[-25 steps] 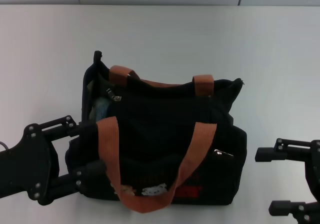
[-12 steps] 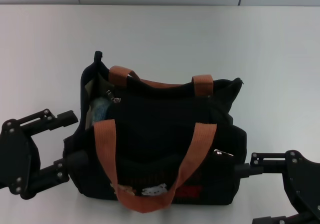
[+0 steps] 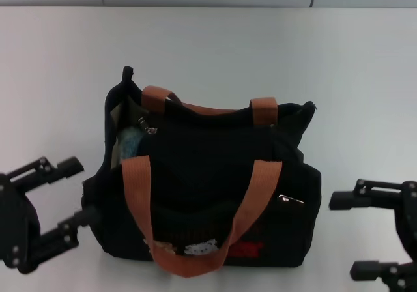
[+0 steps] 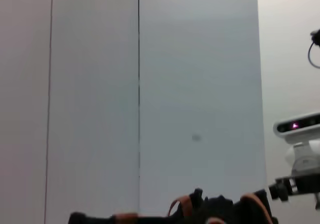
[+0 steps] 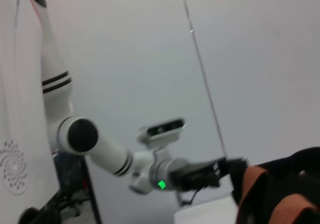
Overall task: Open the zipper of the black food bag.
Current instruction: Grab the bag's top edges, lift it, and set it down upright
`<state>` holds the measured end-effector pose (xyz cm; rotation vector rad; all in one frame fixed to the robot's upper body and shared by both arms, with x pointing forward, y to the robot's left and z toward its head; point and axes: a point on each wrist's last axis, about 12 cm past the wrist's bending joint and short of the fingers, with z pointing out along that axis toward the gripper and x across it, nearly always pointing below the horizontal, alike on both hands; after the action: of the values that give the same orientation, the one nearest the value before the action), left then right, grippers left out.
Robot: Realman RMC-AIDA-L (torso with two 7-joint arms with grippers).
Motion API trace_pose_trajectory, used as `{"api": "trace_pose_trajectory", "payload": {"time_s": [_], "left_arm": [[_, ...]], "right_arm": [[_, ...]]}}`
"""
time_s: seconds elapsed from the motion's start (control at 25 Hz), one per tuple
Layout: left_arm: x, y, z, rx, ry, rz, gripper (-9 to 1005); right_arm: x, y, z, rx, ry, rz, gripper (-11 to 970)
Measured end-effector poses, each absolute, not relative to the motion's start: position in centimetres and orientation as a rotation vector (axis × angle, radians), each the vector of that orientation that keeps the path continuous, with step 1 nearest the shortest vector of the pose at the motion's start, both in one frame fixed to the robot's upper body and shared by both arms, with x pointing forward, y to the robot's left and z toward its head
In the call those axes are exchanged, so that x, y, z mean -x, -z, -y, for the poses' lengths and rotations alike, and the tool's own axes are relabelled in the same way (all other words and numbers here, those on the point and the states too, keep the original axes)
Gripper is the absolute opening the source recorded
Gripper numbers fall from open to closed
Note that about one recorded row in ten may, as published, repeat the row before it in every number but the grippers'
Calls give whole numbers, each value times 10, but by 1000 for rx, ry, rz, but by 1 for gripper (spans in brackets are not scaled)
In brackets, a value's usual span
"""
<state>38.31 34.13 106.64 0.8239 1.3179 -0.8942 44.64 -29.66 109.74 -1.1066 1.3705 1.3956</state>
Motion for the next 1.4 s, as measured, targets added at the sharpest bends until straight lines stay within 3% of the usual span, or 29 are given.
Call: {"api": "trace_pose_trajectory", "payload": {"time_s": [0.48,0.68,1.16,1.4], "left_arm": [[-397,-1038,-307,-816,789,-1297,622],[-399,-1035,-312,-713,705,-1309,613],[-411,-1037,-304,-689,716,-1282,221],[-431,-1051,-302,-740,697,-1206,201]], "right_arm": [[-448,-1105,308,1026,-1317,-1328,817],[-445,-1106,313,996,-1285,-1320,816],[-448,-1110,321,934,-1227,-1305,815],[-446,-1111,327,888,-1193,-1299,815]]}}
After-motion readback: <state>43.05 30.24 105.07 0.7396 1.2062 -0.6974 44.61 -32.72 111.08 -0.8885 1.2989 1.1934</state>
